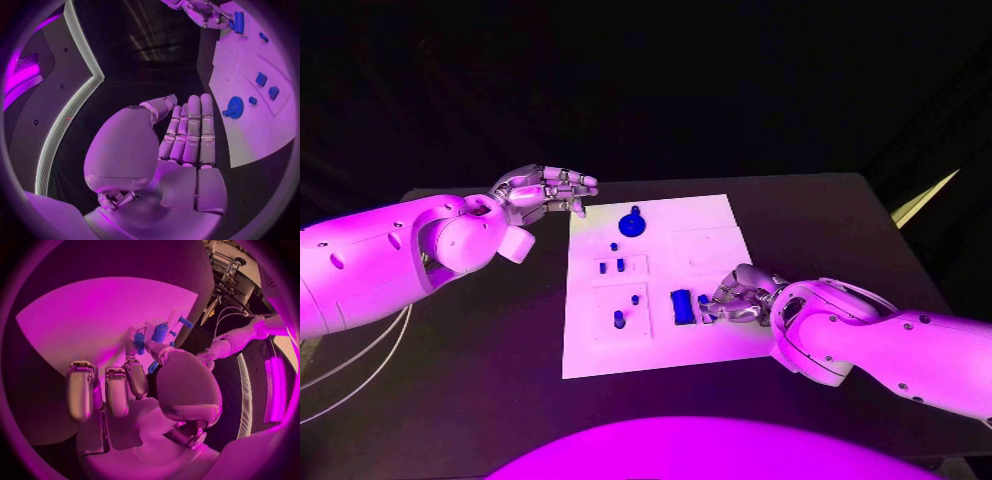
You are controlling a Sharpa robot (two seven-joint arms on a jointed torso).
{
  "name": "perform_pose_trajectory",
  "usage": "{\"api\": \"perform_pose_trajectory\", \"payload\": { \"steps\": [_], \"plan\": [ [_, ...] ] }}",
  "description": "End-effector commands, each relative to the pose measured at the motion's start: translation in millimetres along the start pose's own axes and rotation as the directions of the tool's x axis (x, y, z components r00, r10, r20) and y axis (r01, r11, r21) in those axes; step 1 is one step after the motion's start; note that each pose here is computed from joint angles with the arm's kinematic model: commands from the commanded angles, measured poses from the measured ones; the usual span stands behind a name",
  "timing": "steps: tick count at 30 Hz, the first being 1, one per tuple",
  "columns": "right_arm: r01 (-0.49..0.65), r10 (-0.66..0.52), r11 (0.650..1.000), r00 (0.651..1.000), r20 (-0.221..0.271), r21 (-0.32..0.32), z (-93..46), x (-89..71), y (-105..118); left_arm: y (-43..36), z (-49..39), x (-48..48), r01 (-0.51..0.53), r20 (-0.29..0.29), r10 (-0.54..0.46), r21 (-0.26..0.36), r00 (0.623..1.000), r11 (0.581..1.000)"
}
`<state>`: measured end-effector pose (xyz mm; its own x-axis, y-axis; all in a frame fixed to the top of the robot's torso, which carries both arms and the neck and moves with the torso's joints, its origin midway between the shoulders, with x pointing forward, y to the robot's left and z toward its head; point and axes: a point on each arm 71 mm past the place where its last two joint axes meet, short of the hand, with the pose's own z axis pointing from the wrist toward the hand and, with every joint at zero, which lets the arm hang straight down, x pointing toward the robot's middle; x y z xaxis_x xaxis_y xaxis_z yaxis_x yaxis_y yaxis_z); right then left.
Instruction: Assemble the parts on the task board
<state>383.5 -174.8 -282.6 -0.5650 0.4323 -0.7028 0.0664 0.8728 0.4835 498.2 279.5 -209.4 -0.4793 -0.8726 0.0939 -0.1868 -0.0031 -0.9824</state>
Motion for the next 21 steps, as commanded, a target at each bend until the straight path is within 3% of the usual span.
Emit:
{"api": "perform_pose_trajectory", "payload": {
  "steps": [1,21],
  "plan": [
    [0.002,-0.002,1.000,1.000,-0.003,-0.010,-0.8,1.7,1.9,-0.5,0.4,1.3,0.002,-0.007,-0.002,0.001,1.000,1.000],
    [0.016,-0.015,1.000,1.000,0.010,-0.017,-5.3,-1.8,-3.2,-0.2,0.2,0.2,0.001,-0.005,-0.001,-0.002,1.000,1.000]
  ]
}}
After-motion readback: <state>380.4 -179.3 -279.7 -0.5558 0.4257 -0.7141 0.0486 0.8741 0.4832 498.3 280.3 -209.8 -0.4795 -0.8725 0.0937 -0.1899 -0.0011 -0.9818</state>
